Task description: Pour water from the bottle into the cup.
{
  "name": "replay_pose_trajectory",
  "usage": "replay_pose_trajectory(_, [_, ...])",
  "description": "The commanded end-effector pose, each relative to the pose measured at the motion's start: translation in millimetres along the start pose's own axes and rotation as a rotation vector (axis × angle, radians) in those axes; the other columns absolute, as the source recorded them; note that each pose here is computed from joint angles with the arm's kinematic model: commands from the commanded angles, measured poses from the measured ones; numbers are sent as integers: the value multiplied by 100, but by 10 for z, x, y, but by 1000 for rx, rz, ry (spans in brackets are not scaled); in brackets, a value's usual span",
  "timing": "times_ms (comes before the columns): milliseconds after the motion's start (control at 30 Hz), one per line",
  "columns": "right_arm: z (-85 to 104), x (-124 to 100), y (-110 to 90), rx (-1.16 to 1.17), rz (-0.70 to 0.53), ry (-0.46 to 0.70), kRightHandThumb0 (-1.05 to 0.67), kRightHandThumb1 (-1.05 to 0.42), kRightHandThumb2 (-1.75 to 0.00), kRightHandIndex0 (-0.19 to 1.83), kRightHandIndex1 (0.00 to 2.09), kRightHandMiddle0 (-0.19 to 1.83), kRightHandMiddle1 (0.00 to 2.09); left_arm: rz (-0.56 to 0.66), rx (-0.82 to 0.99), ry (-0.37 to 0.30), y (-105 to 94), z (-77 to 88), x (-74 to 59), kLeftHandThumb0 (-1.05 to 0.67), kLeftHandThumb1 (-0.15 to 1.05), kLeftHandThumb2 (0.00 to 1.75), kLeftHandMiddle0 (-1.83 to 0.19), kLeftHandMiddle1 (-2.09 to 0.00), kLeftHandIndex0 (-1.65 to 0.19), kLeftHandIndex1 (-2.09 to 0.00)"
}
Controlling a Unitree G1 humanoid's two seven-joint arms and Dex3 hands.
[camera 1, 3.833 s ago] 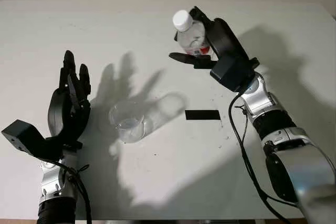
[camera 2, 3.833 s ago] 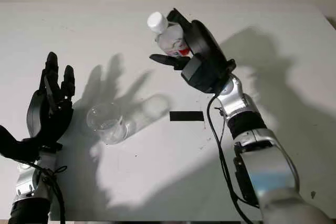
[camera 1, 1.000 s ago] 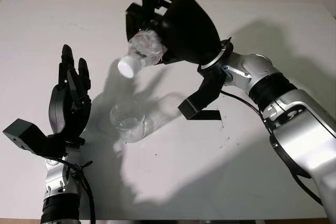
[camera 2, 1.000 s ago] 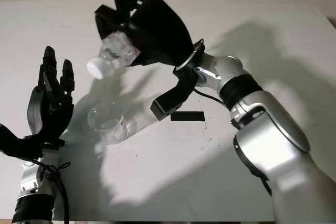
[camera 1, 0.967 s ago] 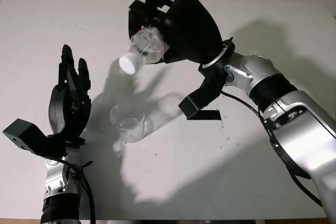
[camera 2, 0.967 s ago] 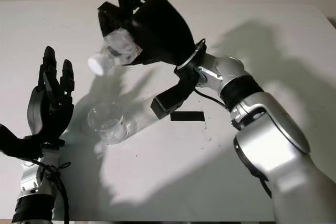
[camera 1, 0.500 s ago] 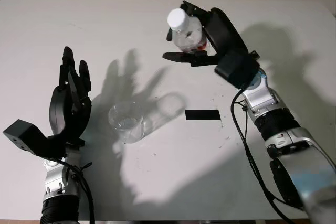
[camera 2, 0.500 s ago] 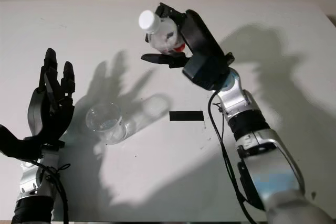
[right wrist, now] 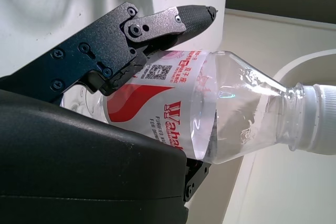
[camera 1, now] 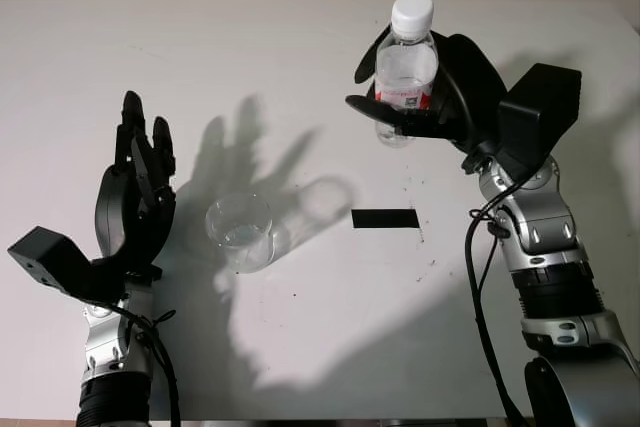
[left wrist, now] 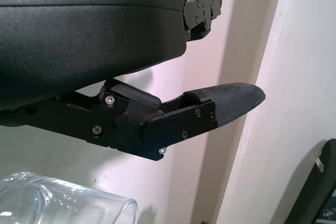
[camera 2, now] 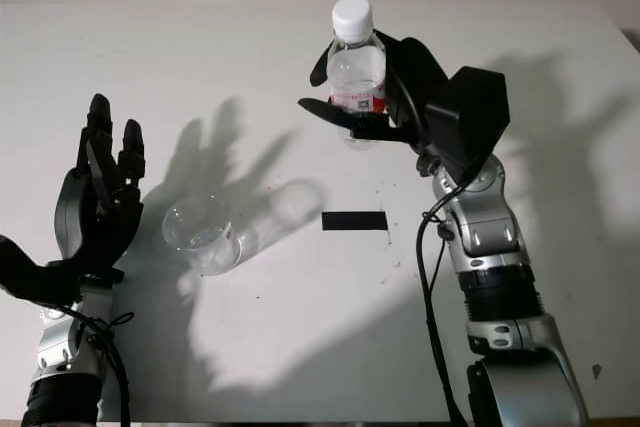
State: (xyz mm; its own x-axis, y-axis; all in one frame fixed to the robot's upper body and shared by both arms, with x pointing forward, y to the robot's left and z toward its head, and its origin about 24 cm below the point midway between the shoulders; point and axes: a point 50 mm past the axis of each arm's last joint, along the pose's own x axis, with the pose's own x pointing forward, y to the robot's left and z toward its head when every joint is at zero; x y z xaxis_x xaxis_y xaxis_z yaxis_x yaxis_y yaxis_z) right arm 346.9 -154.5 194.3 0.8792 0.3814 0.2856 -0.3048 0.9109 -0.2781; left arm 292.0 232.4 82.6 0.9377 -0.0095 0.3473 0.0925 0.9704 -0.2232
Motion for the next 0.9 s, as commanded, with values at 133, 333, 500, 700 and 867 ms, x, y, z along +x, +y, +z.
replay_pose_trajectory(133, [-32, -75, 17, 150, 7, 36, -35, -105, -49, 131, 209, 109, 209, 23, -13, 47, 30, -111, -107, -76, 105, 70, 19, 0, 19, 0])
replay_pose_trajectory(333, [-145, -170, 81, 179, -6, 68, -34, -105, -52, 127, 209, 104, 209, 21, -3, 47, 39, -101, -125, -75, 105, 71, 19, 0, 19, 0])
replay_pose_trajectory(500, [-267, -230, 135, 202, -13, 98, -35, -105, -54, 127, 209, 98, 209, 23, -3, 45, 45, -93, -128, -76, 105, 70, 19, 0, 19, 0])
replay_pose_trajectory(700, [-343, -277, 186, 194, -11, 140, -34, -105, -55, 128, 209, 98, 209, 15, -4, 43, 41, -86, -119, -75, 105, 70, 19, 0, 19, 0])
replay_pose_trajectory(867, [-379, -317, 210, 192, 7, 176, -37, -105, -53, 125, 209, 99, 209, 17, 1, 45, 44, -80, -113, -76, 105, 70, 19, 0, 19, 0])
